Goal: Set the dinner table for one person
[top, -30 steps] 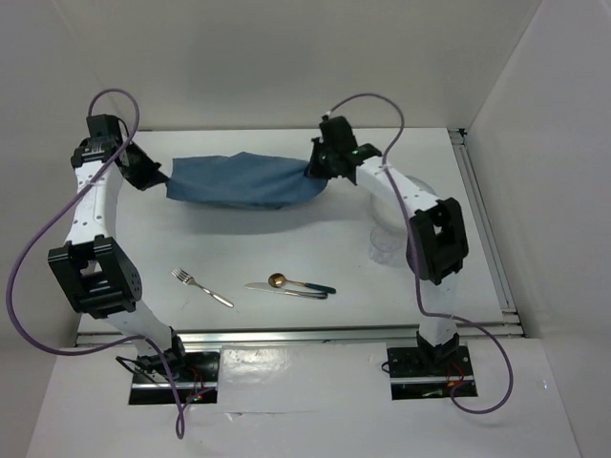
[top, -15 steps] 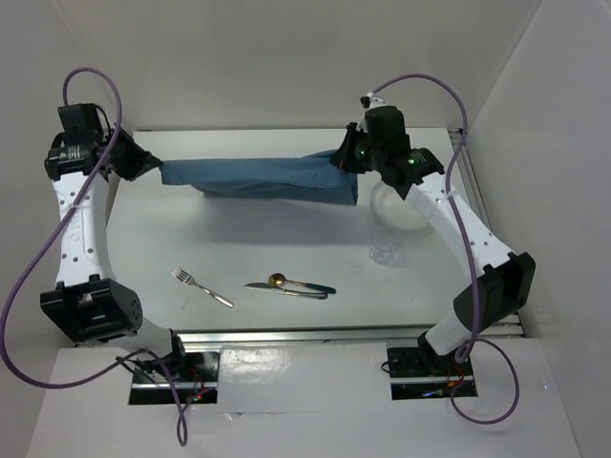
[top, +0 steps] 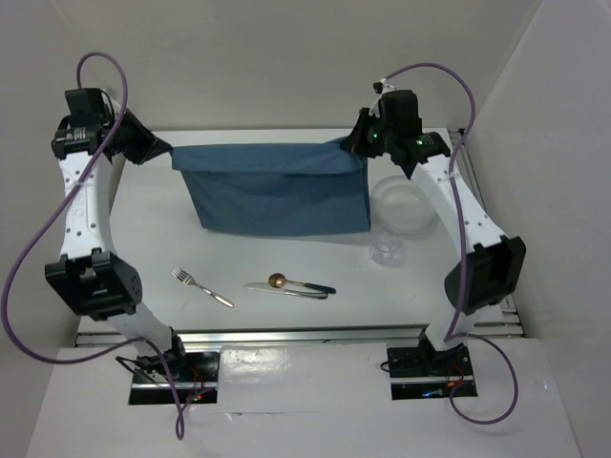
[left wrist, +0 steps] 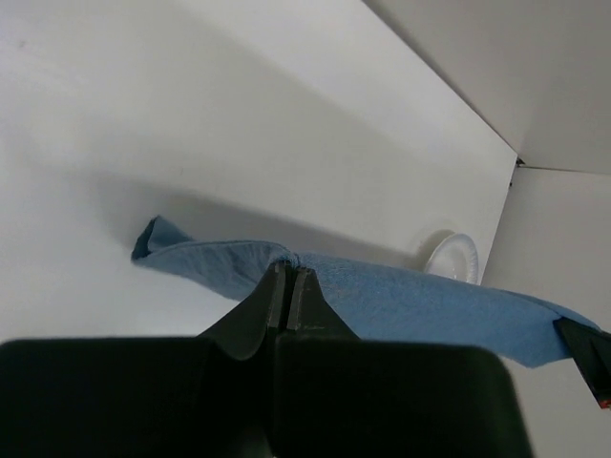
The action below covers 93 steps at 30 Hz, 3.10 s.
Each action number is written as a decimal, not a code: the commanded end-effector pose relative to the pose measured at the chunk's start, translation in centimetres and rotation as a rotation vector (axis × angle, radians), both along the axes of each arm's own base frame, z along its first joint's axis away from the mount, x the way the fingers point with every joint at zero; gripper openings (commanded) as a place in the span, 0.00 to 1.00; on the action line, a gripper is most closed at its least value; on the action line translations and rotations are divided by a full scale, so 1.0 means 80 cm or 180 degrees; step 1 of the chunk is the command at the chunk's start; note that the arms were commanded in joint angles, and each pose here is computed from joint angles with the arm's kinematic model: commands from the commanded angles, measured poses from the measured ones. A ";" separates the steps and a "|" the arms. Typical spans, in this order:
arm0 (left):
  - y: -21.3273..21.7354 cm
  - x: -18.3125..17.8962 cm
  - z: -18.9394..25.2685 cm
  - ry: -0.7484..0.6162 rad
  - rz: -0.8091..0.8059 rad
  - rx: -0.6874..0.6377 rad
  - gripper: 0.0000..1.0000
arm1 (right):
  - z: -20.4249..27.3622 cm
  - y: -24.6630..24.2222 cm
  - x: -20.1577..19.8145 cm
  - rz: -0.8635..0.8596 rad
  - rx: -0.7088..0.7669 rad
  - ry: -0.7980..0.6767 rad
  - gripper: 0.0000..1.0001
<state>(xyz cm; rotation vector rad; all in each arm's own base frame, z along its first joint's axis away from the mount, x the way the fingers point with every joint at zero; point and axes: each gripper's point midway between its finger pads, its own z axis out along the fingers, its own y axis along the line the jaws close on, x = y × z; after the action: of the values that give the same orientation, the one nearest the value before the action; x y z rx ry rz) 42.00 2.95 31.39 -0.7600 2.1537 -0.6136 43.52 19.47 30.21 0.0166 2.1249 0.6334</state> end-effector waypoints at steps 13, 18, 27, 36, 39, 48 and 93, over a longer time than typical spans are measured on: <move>0.005 0.073 0.095 -0.0791 -0.0185 0.0180 0.00 | 0.113 -0.029 0.116 -0.0038 0.0361 -0.1038 0.00; -0.004 0.030 0.020 -0.0364 -0.0150 0.0072 0.00 | 0.008 -0.032 0.082 0.0022 0.0358 -0.0460 0.00; 0.012 -0.084 -0.203 0.1163 0.0200 0.0222 0.66 | -0.185 -0.033 -0.036 0.0236 0.0166 0.0689 0.82; 0.034 -0.064 -0.189 0.1174 0.0311 0.0417 0.64 | -0.154 -0.035 -0.027 0.0233 0.0044 0.0562 0.58; 0.022 -0.045 -0.199 0.1024 0.0109 0.0290 0.34 | -0.157 -0.012 -0.015 0.0359 0.0055 0.0557 0.32; -0.012 -0.028 -0.259 0.1449 -0.0175 0.0396 0.00 | -0.210 0.066 0.018 0.0625 -0.0041 0.0860 0.01; -0.049 0.013 -0.369 0.1942 -0.0535 0.0608 0.41 | -0.357 0.048 -0.016 0.0248 -0.0041 0.1622 0.44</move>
<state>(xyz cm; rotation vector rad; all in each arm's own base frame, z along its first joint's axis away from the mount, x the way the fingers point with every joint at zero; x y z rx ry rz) 43.97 -0.22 3.09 -0.7638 2.7644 -0.2326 44.16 25.25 2.71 0.0419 2.5851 0.7917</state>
